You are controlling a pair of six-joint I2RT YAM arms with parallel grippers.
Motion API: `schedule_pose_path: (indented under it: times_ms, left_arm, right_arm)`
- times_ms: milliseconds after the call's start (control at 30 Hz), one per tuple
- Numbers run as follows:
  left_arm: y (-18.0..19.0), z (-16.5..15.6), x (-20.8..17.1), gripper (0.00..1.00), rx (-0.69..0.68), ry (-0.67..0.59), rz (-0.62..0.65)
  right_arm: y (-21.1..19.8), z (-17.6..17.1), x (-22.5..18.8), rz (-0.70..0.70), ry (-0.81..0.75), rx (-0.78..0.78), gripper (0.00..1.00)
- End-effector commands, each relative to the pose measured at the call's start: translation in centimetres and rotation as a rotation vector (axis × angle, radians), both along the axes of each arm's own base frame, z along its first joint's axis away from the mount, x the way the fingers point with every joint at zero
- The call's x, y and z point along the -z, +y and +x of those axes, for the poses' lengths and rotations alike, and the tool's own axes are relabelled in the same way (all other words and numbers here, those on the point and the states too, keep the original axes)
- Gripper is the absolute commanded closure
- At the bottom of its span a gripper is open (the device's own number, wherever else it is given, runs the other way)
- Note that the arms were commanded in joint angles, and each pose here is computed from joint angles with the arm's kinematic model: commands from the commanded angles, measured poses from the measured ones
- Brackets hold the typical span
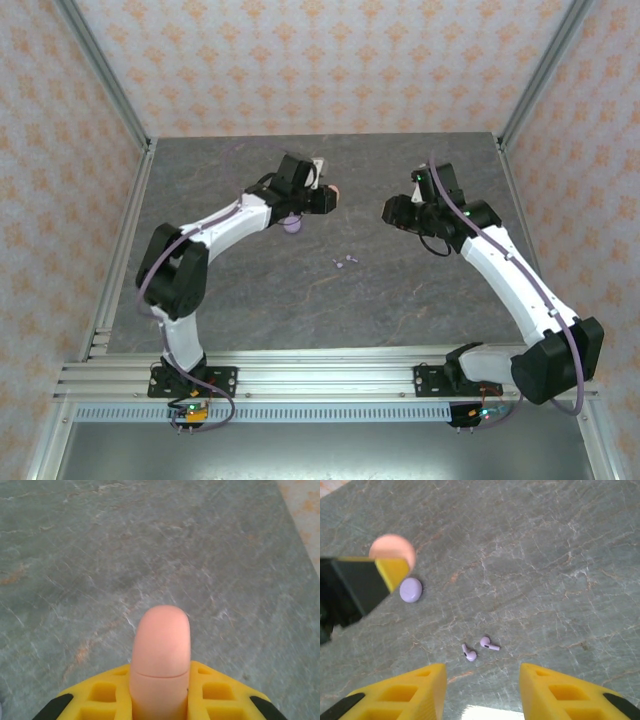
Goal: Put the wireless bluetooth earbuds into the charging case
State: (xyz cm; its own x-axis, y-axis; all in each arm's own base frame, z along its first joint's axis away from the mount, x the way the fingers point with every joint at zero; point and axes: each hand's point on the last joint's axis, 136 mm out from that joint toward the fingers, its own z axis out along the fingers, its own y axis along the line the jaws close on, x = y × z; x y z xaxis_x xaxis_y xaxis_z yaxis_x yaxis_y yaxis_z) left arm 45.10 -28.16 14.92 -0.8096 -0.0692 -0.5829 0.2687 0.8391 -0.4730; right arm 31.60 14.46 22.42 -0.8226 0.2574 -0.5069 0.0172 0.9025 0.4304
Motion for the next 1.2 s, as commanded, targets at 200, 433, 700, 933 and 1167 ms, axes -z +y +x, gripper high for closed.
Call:
schedule_pose_path:
  times_ms: [200,433,700,933,1167]
  left_arm:
    - [-0.3,5.2,4.0,0.92,-0.008,0.152,0.030]
    - [-0.4,8.5,6.8,0.92,-0.031,0.200,0.033]
    - [-0.5,10.3,9.8,0.91,-0.071,0.238,0.036]
    - [0.4,10.8,11.9,0.77,-0.106,0.271,0.082]
    - [2.0,10.8,11.5,0.47,-0.106,0.245,0.160]
  right_arm:
    - [-0.5,-1.3,1.7,0.005,0.004,0.001,0.57]
    - [-0.5,-2.2,1.7,0.033,0.006,0.006,0.56]
    - [-0.7,-2.5,2.3,0.029,0.020,0.011,0.56]
    - [-0.8,-2.5,2.4,0.022,0.020,0.015,0.56]
    - [-1.0,-2.4,2.7,0.009,0.020,0.018,0.56]
